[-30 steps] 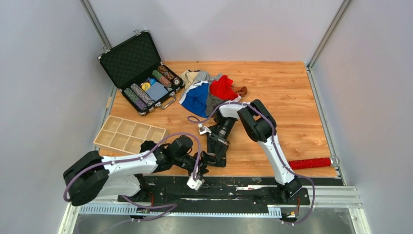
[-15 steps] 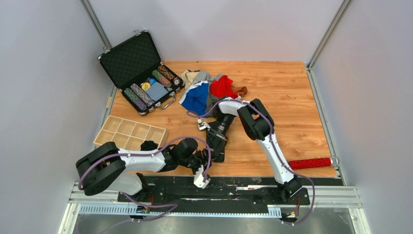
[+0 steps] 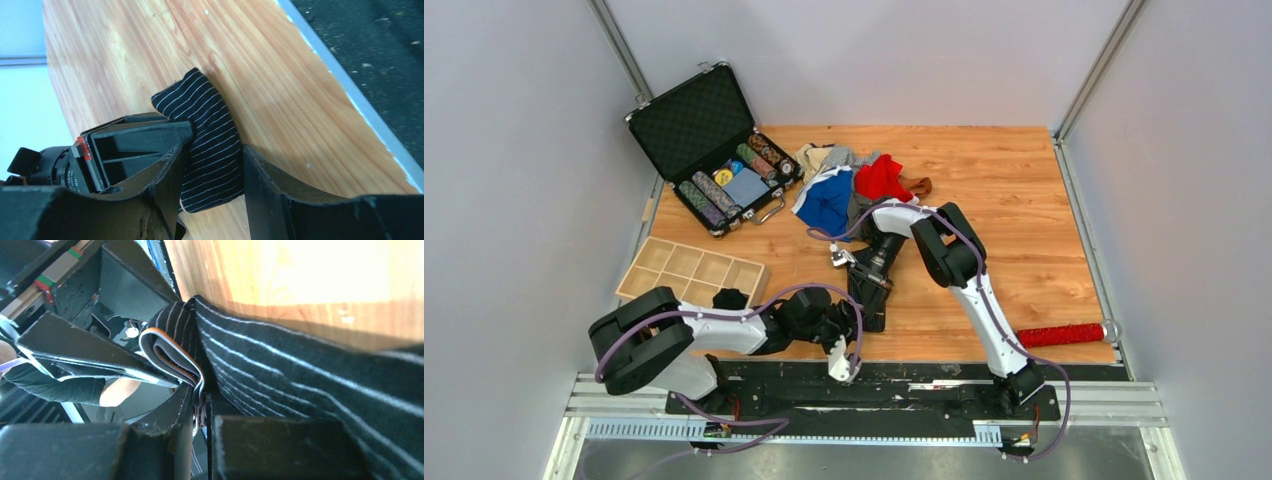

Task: Roll the underwear
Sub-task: Roll the underwear to the center of the board.

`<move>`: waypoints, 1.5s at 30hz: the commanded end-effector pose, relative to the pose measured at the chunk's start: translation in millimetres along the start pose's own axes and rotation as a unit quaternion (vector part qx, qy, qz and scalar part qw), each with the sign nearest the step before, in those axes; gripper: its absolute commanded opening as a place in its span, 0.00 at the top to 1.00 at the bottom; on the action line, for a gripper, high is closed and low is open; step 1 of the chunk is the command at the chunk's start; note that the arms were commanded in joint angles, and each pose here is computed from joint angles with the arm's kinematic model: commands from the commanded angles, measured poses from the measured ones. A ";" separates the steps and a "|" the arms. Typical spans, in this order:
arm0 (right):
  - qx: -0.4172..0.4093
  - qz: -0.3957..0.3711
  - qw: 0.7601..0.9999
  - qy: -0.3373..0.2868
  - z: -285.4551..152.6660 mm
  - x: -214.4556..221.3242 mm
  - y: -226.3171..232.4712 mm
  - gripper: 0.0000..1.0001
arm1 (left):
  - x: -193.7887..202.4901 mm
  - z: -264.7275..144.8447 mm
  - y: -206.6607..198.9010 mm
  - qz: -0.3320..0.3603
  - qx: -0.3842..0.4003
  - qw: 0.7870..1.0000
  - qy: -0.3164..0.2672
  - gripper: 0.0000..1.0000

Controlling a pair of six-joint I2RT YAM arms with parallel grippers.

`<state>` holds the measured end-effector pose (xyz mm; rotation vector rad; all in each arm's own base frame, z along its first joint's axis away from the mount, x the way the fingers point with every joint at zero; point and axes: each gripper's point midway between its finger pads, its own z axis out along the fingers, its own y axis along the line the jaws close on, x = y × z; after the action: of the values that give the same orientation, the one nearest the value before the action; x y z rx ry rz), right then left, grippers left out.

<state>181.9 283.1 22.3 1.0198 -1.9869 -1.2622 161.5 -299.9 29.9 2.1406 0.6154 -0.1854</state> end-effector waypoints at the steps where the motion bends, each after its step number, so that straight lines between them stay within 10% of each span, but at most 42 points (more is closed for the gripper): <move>1: -0.009 0.026 1.000 0.012 26.8 11.3 -60.7 1.00 | 18.4 9.7 -11.1 -0.020 0.015 0.999 0.037 0.47; 10: 0.000 0.024 1.000 0.006 25.9 9.5 -62.9 0.91 | 31.6 20.6 -32.2 -0.068 0.105 0.990 0.073 0.95; 18: 0.054 -0.052 0.995 -0.072 -29.2 -17.5 -31.8 0.01 | 16.8 17.1 -56.4 -0.151 0.195 0.968 0.055 1.00; 24: 0.127 -0.178 0.955 -0.203 -134.6 -43.3 27.5 0.00 | -10.0 11.4 -49.0 -0.242 0.236 0.941 0.005 1.00; 30: 0.253 -0.249 0.854 -0.381 -265.1 -28.2 71.9 0.00 | -35.7 3.7 -26.4 -0.345 0.298 0.887 -0.071 1.00; 36: 0.554 -0.375 0.553 -0.497 -320.5 49.3 113.9 0.00 | -33.0 12.3 -4.3 -0.435 0.324 0.833 -0.109 1.00; 38: 0.559 -0.426 0.537 -0.467 -266.8 71.3 114.4 0.00 | -32.7 14.4 4.8 -0.465 0.332 0.811 -0.124 1.00; 41: 0.513 -0.490 0.587 -0.389 -181.4 95.5 102.1 0.09 | -34.4 15.3 20.3 -0.490 0.342 0.789 -0.145 1.00; 45: 0.482 -0.567 0.592 -0.309 -110.3 107.9 88.6 0.22 | -31.0 20.5 25.7 -0.513 0.342 0.772 -0.157 1.00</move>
<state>229.1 147.2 204.1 2.8378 -3.1232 -0.9670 170.9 -346.6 40.3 2.1330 1.5006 -1.3262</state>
